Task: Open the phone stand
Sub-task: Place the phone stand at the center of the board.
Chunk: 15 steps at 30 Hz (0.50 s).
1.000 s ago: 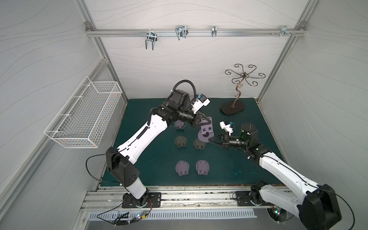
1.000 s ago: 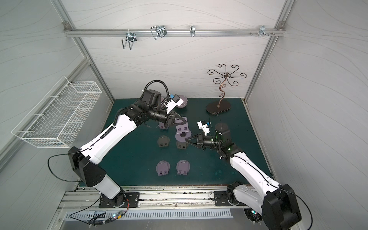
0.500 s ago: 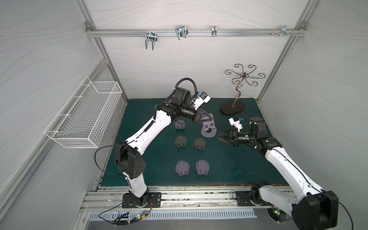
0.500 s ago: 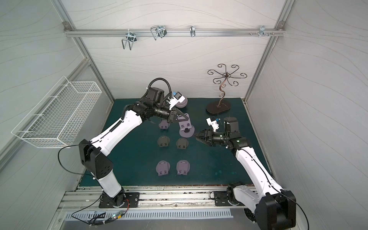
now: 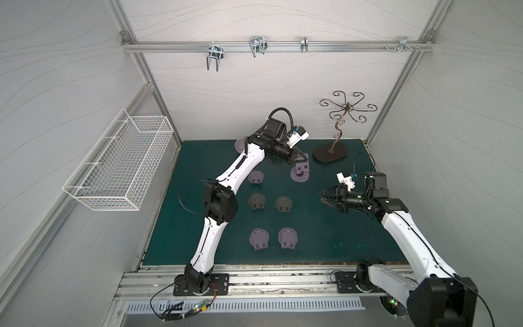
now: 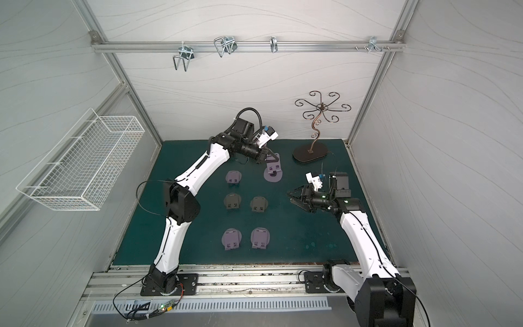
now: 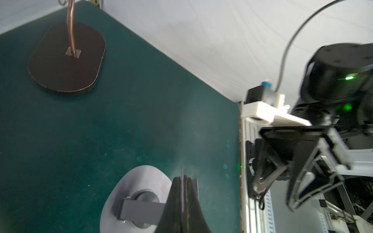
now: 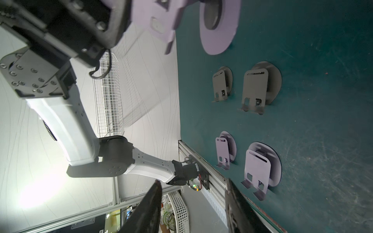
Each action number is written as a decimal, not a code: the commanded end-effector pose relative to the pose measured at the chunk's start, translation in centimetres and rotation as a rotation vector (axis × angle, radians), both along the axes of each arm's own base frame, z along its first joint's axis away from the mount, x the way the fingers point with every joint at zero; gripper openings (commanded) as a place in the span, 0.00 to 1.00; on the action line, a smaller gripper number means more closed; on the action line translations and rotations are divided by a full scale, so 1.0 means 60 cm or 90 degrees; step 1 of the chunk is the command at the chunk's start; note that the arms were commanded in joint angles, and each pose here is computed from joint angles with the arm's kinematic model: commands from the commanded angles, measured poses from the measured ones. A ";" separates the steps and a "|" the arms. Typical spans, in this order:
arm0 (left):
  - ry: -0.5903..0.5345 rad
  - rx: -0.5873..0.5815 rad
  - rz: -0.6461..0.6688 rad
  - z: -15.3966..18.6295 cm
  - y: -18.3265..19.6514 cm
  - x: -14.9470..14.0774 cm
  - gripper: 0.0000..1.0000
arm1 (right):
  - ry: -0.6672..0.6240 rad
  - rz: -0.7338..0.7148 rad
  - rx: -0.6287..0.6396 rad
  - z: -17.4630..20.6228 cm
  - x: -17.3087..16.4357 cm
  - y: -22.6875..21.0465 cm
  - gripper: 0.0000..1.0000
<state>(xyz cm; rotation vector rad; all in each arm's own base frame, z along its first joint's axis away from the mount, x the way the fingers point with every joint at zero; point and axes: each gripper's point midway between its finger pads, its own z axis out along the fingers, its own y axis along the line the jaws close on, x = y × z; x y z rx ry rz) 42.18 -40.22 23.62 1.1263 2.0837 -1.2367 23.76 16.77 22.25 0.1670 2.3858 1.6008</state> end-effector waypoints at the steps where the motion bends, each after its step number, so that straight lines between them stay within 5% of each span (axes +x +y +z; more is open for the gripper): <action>1: -0.010 0.007 0.009 -0.042 0.006 0.039 0.00 | -0.001 -0.009 -0.020 -0.009 0.006 -0.009 0.50; 15: 0.003 -0.013 0.060 -0.155 0.057 0.156 0.00 | 0.056 -0.011 -0.019 -0.049 0.041 -0.015 0.49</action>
